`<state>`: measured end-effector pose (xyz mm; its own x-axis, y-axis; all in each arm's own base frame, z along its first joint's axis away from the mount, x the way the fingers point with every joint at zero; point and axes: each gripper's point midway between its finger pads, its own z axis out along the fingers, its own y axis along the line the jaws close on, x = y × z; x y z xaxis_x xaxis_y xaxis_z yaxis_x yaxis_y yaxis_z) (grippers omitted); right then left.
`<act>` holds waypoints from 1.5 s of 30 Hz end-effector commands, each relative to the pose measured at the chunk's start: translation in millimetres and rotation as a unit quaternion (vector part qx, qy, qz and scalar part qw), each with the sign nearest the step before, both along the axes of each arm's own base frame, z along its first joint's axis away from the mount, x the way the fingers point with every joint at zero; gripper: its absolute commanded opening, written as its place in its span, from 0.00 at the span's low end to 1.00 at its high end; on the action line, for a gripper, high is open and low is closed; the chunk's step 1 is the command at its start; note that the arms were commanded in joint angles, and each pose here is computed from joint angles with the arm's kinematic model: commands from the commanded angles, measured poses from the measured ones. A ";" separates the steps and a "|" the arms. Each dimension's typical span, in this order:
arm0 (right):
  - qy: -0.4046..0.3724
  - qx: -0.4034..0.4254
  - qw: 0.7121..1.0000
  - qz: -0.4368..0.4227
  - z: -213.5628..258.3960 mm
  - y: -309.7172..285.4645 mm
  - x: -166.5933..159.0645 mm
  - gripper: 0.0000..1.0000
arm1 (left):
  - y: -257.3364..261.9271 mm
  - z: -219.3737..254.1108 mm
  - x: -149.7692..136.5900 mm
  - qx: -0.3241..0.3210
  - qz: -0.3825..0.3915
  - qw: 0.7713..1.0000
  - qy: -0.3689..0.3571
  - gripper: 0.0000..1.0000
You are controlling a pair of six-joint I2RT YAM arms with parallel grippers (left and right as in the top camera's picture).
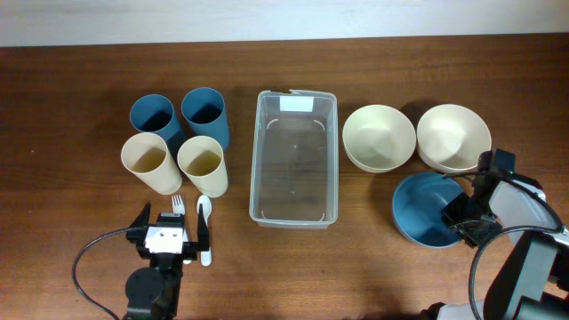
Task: Pack container
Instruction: 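Close the right gripper on the blue bowl's rim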
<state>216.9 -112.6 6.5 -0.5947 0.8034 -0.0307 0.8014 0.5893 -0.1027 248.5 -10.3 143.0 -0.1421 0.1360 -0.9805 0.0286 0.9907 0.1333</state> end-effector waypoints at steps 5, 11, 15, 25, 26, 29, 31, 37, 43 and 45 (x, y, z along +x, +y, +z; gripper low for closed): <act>-0.010 0.006 1.000 -0.005 1.0 0.5 6.8 0.26 | -0.8 -0.1 -0.2 0.007 -0.004 1.000 -0.003 1.00; -0.014 0.008 1.000 -0.005 -2.5 1.6 7.1 0.24 | -0.8 -0.1 -0.2 0.007 -0.004 1.000 -0.003 1.00; -0.013 0.008 1.000 -0.005 -4.3 2.2 5.5 0.18 | -0.8 -0.1 -0.2 0.007 -0.004 1.000 -0.003 1.00; -0.013 0.008 1.000 0.000 -12.2 4.0 1.2 0.31 | -0.8 -0.1 -0.2 0.007 -0.004 1.000 -0.003 1.00; -0.015 0.007 1.000 0.000 -13.9 4.2 0.9 0.32 | -0.8 -0.1 -0.2 0.007 -0.004 1.000 -0.003 1.00; -0.018 0.006 1.000 0.001 -17.0 4.2 0.9 0.32 | -0.8 -0.1 -0.2 0.007 -0.004 1.000 -0.003 1.00; -0.019 0.006 1.000 0.001 -17.0 4.1 1.1 0.31 | -0.8 -0.1 -0.2 0.007 -0.004 1.000 -0.003 1.00; -0.019 0.006 1.000 0.001 -16.9 4.2 1.0 0.11 | -0.8 -0.1 -0.2 0.007 -0.004 1.000 -0.003 1.00; -0.018 0.009 1.000 0.001 -16.3 5.3 0.3 0.04 | -0.8 -0.1 -0.2 0.007 -0.004 1.000 -0.003 1.00; -0.018 0.008 1.000 0.004 -14.8 5.5 -0.3 0.04 | -0.8 -0.1 -0.2 0.007 -0.004 1.000 -0.003 1.00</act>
